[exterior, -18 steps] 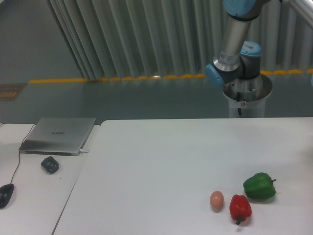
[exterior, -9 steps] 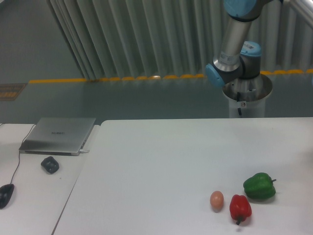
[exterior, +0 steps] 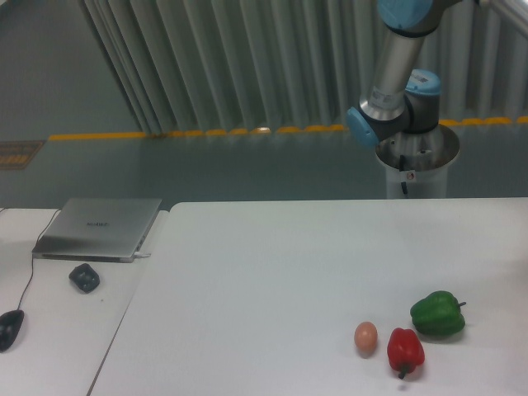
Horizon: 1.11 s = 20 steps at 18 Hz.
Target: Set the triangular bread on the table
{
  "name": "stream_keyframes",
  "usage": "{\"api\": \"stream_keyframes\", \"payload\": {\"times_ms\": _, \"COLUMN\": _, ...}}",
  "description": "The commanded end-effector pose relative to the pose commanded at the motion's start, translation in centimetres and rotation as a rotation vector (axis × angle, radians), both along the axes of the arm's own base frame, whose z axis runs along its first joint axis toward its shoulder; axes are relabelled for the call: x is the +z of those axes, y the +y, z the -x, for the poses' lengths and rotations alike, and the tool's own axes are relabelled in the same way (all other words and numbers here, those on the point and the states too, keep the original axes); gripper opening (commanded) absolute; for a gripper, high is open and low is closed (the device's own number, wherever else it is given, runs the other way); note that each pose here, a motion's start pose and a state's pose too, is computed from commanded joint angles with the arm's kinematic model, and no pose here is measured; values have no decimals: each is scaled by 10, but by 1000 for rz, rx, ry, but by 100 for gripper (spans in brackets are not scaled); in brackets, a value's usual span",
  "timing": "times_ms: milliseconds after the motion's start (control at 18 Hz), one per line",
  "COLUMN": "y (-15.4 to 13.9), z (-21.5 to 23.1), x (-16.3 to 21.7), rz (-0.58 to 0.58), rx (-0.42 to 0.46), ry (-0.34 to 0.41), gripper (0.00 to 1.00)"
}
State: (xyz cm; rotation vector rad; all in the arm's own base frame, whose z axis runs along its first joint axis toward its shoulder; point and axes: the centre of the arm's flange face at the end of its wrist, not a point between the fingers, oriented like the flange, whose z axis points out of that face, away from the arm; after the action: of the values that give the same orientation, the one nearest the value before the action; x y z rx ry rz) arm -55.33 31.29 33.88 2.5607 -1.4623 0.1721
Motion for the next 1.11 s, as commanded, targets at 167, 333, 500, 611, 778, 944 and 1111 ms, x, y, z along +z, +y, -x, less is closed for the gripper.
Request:
{"api": "stream_keyframes", "payload": {"times_ms": 167, "y": 8, "z": -1, "x": 24, "rz": -62, "rx": 44, "ry": -39, "gripper": 0}}
{"api": "stream_keyframes", "payload": {"times_ms": 333, "y": 17, "z": -5, "x": 39, "rz": -119, "rx": 107, "ry": -82, "gripper": 0}}
{"api": "stream_keyframes", "payload": {"times_ms": 500, "y": 45, "z": -28, "x": 45, "rz": -147, "rx": 174, "ry": -113, "gripper": 0}}
{"api": "stream_keyframes", "payload": {"times_ms": 611, "y": 59, "z": -42, "x": 44, "rz": -234, "rx": 256, "ry": -198, "gripper": 0}}
{"api": "stream_keyframes", "payload": {"times_ms": 778, "y": 74, "z": -60, "x": 39, "rz": -228, "rx": 250, "ry": -220, "gripper": 0}}
{"api": "stream_keyframes", "payload": {"times_ms": 944, "y": 85, "z": -77, "x": 45, "rz": -218, "rx": 286, "ry": -234, "gripper": 0}}
{"api": "stream_keyframes", "payload": {"times_ms": 1111, "y": 102, "z": -101, "x": 45, "rz": -220, "rx": 287, "ry": -274, "gripper": 0}}
